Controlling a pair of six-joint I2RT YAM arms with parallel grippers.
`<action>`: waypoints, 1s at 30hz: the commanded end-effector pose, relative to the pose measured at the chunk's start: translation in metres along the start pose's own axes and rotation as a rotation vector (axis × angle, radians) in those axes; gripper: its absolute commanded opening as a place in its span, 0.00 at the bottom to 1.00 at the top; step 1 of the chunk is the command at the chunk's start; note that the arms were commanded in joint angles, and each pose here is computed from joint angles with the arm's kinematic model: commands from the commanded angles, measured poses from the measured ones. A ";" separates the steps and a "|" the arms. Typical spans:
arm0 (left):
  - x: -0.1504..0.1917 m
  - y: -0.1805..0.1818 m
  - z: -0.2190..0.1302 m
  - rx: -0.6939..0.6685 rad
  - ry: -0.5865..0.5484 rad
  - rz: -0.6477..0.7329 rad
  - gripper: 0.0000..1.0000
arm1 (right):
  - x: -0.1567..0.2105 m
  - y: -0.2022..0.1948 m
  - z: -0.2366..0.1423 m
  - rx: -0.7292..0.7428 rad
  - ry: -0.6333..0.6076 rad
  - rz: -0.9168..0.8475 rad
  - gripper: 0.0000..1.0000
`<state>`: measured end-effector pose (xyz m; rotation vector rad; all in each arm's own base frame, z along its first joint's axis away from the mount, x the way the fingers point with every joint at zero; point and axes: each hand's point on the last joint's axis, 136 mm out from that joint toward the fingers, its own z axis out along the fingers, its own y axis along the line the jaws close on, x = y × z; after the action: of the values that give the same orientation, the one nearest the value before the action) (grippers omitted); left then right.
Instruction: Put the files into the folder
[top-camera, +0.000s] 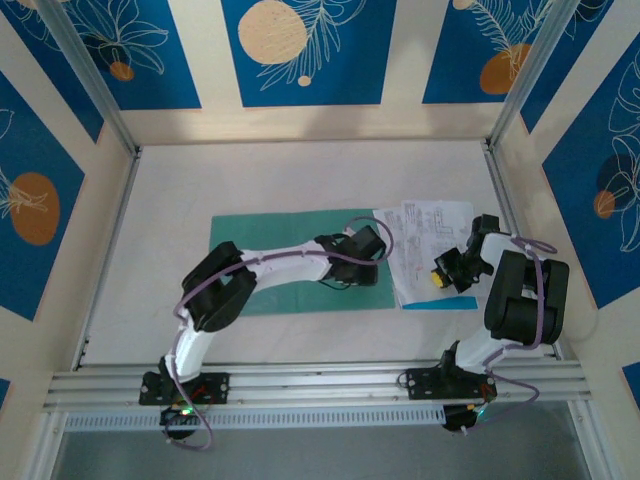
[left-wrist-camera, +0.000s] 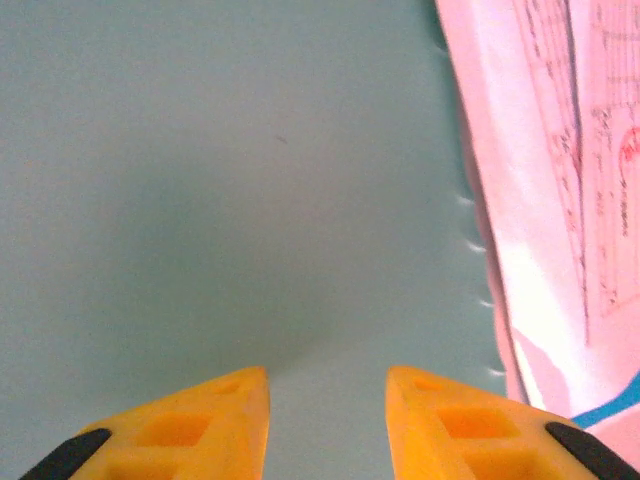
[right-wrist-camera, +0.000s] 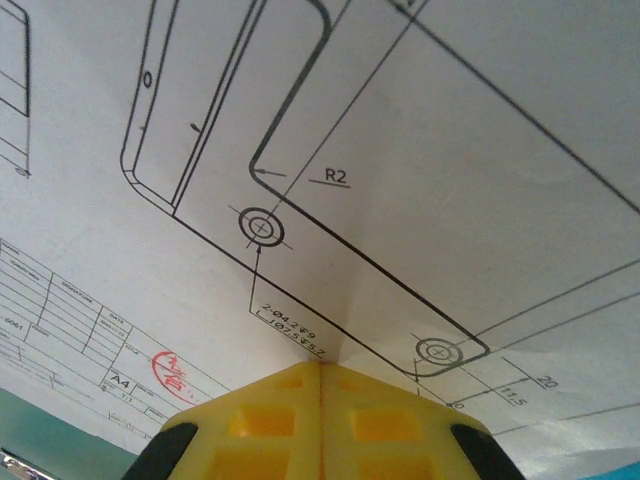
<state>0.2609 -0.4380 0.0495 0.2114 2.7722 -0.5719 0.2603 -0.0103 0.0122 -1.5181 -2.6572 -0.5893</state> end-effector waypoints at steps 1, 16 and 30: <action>0.011 -0.006 0.020 -0.004 0.039 -0.026 0.34 | 0.012 -0.031 0.010 0.098 0.034 0.042 0.09; 0.036 0.000 0.058 -0.056 0.088 -0.020 0.29 | 0.023 -0.039 0.016 0.096 0.056 0.047 0.09; 0.037 0.037 0.037 -0.206 0.062 -0.021 0.27 | 0.017 -0.038 0.009 0.101 0.045 0.050 0.09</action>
<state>0.2586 -0.4627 0.0250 0.1751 2.7676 -0.5420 0.2496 -0.0089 0.0121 -1.5310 -2.6586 -0.6013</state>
